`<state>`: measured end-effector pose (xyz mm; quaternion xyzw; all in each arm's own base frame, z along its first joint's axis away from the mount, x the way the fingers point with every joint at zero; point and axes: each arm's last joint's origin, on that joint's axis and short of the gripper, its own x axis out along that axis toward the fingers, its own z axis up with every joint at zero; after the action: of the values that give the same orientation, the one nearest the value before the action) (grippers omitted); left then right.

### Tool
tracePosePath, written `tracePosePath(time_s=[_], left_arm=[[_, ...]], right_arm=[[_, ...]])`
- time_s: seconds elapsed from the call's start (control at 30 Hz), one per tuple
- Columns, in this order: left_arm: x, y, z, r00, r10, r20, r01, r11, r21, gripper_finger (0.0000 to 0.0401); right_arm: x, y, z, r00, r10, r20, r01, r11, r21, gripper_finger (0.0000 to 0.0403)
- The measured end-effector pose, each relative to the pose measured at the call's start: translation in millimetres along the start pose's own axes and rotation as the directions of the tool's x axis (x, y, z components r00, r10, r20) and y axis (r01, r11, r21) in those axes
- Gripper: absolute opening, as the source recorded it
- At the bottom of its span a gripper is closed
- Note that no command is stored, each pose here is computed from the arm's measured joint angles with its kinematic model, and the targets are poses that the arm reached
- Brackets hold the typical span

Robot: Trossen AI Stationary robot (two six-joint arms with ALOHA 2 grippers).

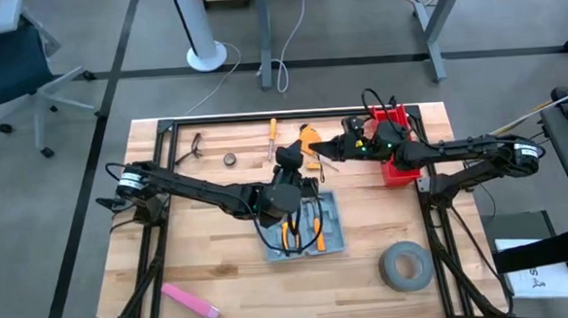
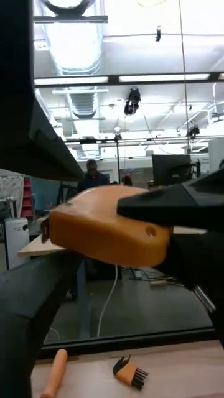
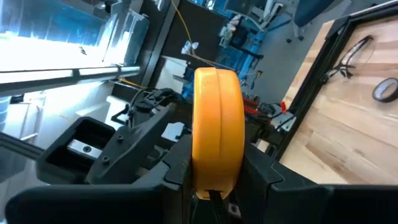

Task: Prefit tool cases
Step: Put the yellow measuring tape into the gray pre-fit tool case

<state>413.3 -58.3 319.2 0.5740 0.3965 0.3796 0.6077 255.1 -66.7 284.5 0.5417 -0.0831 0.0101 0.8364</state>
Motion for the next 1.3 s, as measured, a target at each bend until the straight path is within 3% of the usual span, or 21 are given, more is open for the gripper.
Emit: tracePosePath(time_s=[0.73, 1.3], left_arm=[[8.4, 17.8, 2.1, 0.995, 0.042, 0.093, -0.045, 0.998, 0.032, 0.0125], [11.0, 20.6, 1.2, 0.993, 0.05, 0.103, -0.052, 0.998, 0.02, 0.0117]], right_arm=[[0.1, 11.2, -2.8, 0.995, 0.1, -0.013, -0.099, 0.991, 0.088, 0.0067], [0.3, 13.4, -5.2, 0.993, 0.115, -0.026, -0.112, 0.99, 0.091, 0.0065]])
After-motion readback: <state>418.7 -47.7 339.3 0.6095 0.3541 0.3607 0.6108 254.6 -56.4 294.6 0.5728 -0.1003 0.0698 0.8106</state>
